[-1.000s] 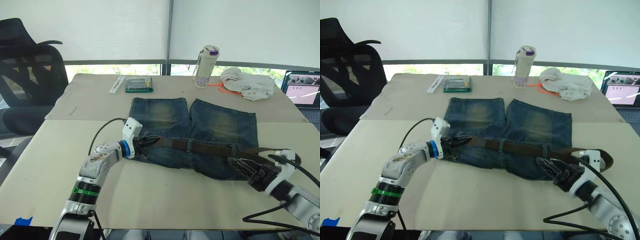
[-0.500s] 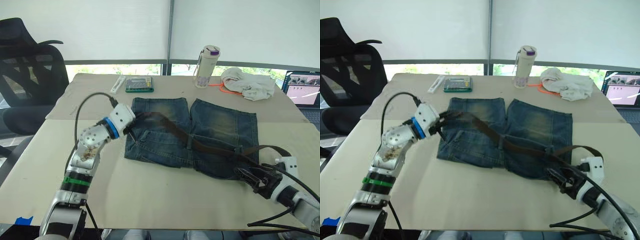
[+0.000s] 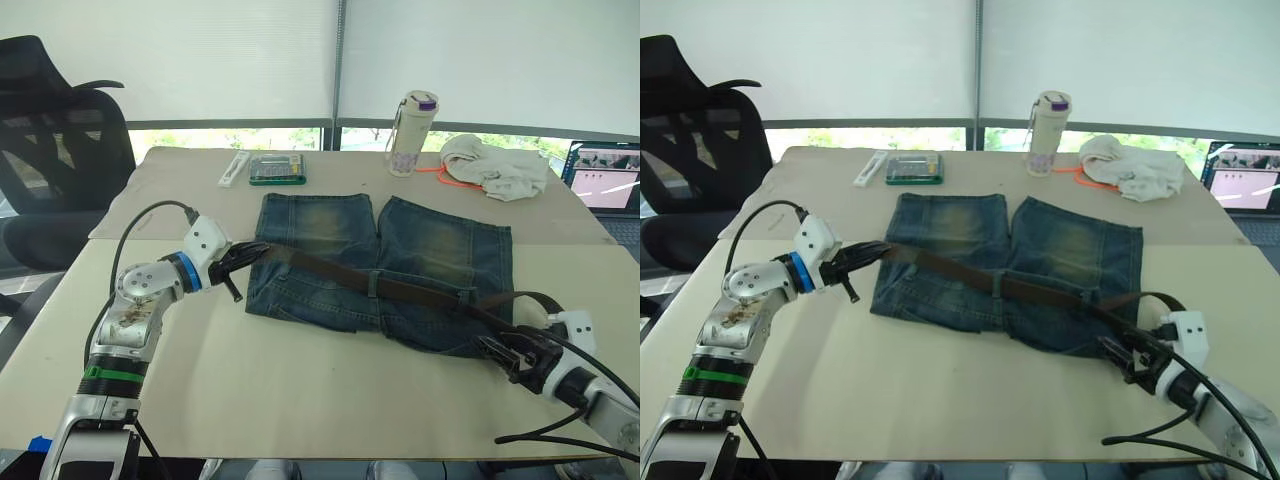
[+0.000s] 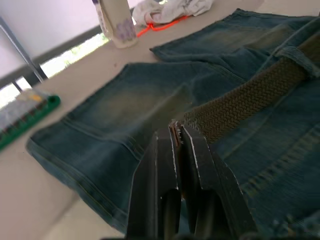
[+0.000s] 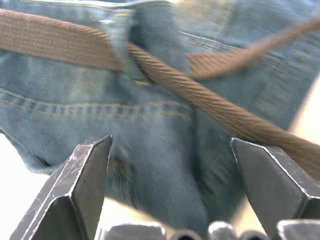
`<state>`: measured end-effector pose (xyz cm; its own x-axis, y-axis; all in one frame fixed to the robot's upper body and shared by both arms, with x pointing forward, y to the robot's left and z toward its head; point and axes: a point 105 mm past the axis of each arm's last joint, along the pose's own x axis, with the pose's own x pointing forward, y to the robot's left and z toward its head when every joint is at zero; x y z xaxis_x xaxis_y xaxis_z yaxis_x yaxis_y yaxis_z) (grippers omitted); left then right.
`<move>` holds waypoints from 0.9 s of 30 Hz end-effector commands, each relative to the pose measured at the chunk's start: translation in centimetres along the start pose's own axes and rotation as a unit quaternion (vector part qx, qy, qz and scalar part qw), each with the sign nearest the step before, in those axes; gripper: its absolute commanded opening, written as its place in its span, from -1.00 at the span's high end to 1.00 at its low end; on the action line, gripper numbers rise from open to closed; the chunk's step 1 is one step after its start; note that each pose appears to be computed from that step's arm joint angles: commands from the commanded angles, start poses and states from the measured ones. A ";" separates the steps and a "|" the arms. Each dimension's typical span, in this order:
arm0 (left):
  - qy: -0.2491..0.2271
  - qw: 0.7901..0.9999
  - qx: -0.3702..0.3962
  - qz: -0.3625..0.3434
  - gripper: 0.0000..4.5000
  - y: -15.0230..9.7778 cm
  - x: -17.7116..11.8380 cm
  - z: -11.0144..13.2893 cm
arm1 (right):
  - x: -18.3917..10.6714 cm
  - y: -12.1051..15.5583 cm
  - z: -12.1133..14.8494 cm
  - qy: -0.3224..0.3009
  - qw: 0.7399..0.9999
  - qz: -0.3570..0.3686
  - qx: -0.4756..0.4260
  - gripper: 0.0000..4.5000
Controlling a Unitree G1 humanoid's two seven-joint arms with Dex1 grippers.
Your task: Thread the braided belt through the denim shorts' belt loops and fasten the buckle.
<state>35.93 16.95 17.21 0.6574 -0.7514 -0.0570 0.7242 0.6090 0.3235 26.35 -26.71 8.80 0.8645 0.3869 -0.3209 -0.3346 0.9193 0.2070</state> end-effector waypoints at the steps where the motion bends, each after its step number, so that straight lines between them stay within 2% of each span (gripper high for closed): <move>1: -0.032 0.999 -0.018 0.024 1.00 0.8 -0.3 1.4 | 0.5 0.4 0.1 0.004 1.000 0.014 -0.021 -0.74; 3: -0.024 0.999 -0.026 0.029 1.00 0.9 -0.6 0.8 | 0.6 0.3 0.0 0.010 0.999 0.012 -0.028 -0.49; 6: 0.005 0.999 -0.016 0.034 1.00 0.9 -1.2 -0.5 | 0.5 -0.2 0.0 0.010 0.999 0.003 -0.032 -0.01; 11: 0.042 0.996 -0.001 0.074 1.00 2.1 -2.3 -2.1 | 0.3 -0.9 0.1 0.004 0.999 -0.013 -0.032 0.72; 13: 0.071 0.991 0.016 0.115 1.00 3.4 -2.8 -3.1 | 0.2 -1.4 0.2 -0.003 0.999 -0.030 -0.026 0.98; 15: 0.085 0.985 0.013 0.147 1.00 4.3 -3.2 -3.8 | 0.1 -2.1 0.3 -0.011 0.999 -0.051 -0.013 0.98; 21: 0.107 0.981 -0.030 0.158 1.00 4.4 -4.9 -5.6 | -0.6 -3.1 0.0 -0.009 0.997 -0.083 -0.003 0.98; 27: 0.170 0.962 0.006 0.214 1.00 6.7 -8.6 -7.4 | -0.7 -3.1 -0.1 -0.007 0.996 -0.092 0.004 0.98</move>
<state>36.83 27.63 12.37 0.9013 -0.3657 -0.2322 0.4289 0.8286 0.3598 26.99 -28.64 7.82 0.8990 0.2687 -0.3460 -0.2220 0.9603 0.1689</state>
